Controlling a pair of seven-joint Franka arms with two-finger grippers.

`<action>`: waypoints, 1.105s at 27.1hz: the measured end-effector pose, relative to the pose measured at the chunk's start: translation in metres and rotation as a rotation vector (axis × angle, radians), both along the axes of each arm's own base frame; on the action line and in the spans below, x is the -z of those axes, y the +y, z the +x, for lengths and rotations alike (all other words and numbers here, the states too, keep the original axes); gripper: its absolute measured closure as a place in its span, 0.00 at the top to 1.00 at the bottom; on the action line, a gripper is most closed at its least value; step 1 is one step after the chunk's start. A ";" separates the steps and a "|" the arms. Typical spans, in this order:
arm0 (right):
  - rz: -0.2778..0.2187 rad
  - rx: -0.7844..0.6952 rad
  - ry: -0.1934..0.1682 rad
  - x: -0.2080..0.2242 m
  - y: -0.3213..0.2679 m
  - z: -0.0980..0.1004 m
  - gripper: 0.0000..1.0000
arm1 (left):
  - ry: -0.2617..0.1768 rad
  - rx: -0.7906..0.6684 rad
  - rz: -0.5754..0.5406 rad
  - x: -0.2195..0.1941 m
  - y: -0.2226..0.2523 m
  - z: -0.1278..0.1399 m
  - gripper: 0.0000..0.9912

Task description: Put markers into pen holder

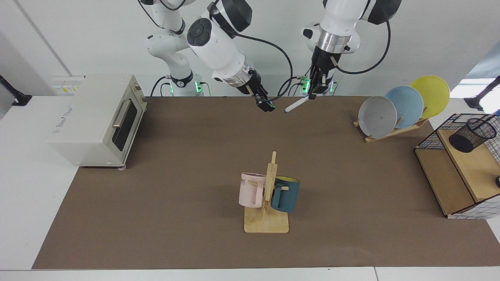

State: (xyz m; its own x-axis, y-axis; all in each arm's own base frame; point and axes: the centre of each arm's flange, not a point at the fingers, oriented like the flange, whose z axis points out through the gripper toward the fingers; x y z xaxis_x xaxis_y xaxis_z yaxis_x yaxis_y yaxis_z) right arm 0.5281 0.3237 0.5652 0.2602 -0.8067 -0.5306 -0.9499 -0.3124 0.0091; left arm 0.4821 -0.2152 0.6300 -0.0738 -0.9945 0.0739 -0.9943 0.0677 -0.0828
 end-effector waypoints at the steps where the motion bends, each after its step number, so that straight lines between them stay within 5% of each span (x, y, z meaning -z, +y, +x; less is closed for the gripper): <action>1: -0.010 -0.038 -0.023 -0.004 -0.008 -0.001 0.85 | -0.001 -0.009 0.015 0.001 0.006 0.002 0.16; 4: -0.040 -0.171 -0.101 -0.019 -0.041 0.000 1.00 | -0.005 -0.041 0.068 0.002 0.029 0.009 0.16; 16: -0.248 -0.833 -0.380 -0.035 -0.188 0.020 1.00 | -0.033 -0.130 0.295 0.007 0.145 0.039 0.16; 24: -0.262 -1.216 -0.494 -0.034 -0.268 0.037 1.00 | -0.064 -0.181 0.442 0.003 0.229 0.051 0.16; 30: -0.304 -1.301 -0.488 -0.033 -0.277 0.040 1.00 | -0.102 -0.177 0.548 -0.006 0.284 0.054 0.16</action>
State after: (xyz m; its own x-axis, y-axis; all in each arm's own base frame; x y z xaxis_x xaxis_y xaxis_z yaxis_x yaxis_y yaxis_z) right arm 0.5679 0.0467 0.5981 0.9963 0.0815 -0.0257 0.0813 -0.9967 -0.0071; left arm 0.5361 0.0687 0.6357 0.1171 -0.8833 -0.4540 -0.9832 -0.0386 -0.1784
